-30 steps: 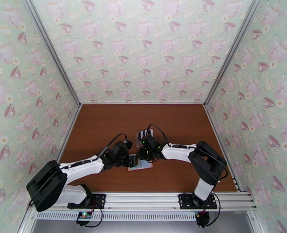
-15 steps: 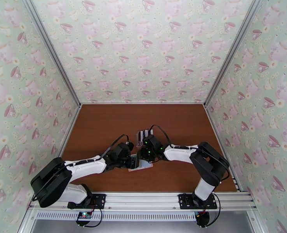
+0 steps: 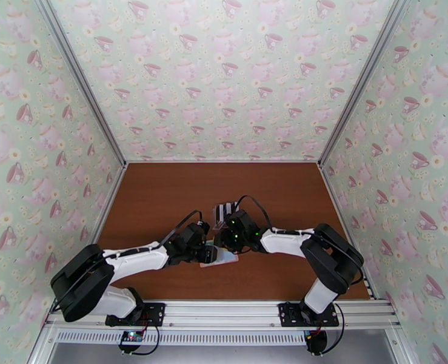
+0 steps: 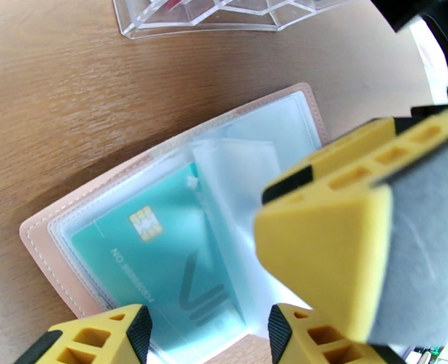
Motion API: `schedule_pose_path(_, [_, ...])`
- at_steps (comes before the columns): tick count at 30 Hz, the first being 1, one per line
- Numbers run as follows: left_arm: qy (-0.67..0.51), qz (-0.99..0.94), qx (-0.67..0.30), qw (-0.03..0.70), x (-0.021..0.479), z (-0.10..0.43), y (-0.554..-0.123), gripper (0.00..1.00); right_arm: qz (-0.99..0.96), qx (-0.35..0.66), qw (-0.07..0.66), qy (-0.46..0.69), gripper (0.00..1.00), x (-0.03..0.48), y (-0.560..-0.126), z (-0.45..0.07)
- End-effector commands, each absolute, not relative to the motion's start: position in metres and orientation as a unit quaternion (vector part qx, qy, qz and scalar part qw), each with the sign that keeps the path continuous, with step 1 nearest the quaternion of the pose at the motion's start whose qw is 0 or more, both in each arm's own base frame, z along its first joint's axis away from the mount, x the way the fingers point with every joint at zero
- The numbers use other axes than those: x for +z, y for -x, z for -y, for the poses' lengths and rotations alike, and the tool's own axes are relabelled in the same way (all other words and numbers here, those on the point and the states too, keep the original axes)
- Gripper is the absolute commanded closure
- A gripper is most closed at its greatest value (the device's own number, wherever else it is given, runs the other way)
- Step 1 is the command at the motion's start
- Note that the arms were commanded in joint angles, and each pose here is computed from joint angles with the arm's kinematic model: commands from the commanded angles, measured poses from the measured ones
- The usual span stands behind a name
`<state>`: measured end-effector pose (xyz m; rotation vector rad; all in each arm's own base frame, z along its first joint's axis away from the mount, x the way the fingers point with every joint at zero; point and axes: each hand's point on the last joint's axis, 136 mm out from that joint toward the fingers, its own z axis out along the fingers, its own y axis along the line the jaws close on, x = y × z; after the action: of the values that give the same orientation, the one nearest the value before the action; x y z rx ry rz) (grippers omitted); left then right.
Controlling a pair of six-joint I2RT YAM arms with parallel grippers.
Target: Put the credit cards into the card holder
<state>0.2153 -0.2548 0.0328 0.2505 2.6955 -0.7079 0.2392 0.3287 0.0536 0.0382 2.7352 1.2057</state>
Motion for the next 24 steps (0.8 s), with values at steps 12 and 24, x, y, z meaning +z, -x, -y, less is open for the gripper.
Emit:
schedule_pose_path(12, [-0.087,-0.972,-0.178,0.126,-0.006,0.230,-0.202,0.42,-0.936,0.323,0.139,-0.012,0.60,0.083,-0.250,-0.277])
schedule_pose_path(24, [-0.089,-0.973,-0.165,0.133,-0.009,0.223,-0.214,0.35,-0.952,0.283,0.116,-0.002,0.59,0.048,-0.251,-0.276])
